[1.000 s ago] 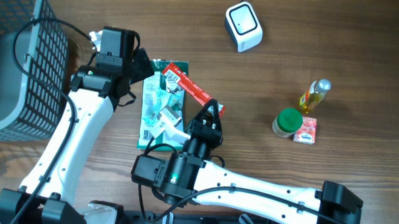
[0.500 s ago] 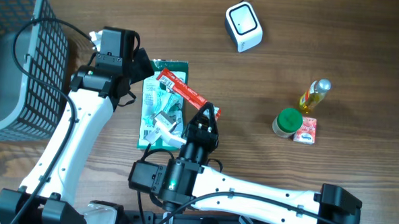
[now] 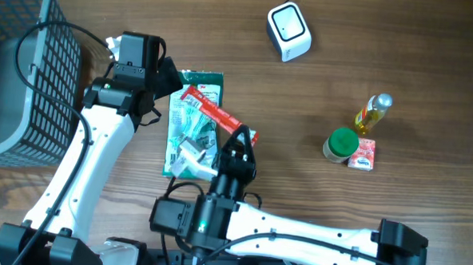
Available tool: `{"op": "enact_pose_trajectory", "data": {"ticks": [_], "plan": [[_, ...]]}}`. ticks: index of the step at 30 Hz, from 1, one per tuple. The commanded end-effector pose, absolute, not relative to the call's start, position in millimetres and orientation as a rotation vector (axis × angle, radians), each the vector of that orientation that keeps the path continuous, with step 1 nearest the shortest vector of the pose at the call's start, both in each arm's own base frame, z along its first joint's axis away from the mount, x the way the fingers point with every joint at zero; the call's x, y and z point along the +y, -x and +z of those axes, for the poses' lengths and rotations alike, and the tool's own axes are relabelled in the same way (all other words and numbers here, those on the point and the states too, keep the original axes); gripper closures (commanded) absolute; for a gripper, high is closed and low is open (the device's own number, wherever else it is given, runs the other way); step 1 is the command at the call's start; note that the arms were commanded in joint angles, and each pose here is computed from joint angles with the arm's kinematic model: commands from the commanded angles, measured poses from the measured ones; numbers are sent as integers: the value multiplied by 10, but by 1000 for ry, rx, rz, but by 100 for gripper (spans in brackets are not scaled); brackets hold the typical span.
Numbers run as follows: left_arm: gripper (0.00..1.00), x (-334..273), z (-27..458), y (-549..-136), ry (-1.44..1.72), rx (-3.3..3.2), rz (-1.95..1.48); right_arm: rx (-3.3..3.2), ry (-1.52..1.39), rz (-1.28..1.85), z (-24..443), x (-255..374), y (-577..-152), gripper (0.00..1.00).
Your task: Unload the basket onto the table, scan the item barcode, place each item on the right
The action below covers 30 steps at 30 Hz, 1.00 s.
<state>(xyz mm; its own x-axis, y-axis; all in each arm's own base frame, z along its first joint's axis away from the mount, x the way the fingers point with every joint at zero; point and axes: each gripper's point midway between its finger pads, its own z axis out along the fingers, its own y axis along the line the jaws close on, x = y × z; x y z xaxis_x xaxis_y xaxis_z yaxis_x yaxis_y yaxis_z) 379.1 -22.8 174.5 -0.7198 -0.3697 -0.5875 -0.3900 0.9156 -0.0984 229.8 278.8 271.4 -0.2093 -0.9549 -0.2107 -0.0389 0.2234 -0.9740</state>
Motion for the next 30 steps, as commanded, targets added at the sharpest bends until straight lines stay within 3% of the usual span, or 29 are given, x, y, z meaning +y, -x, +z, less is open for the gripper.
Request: {"op": "enact_pose_trajectory", "data": {"ticks": [1,30], "plan": [[0,-213,1724,-3794,526,2452,51,1476,946,-1142,2862,2784,-2274,96],[0,-214,1724,-3794,526,2452,51,1521,975,-1118,2773,2786,-2268,96]]}}
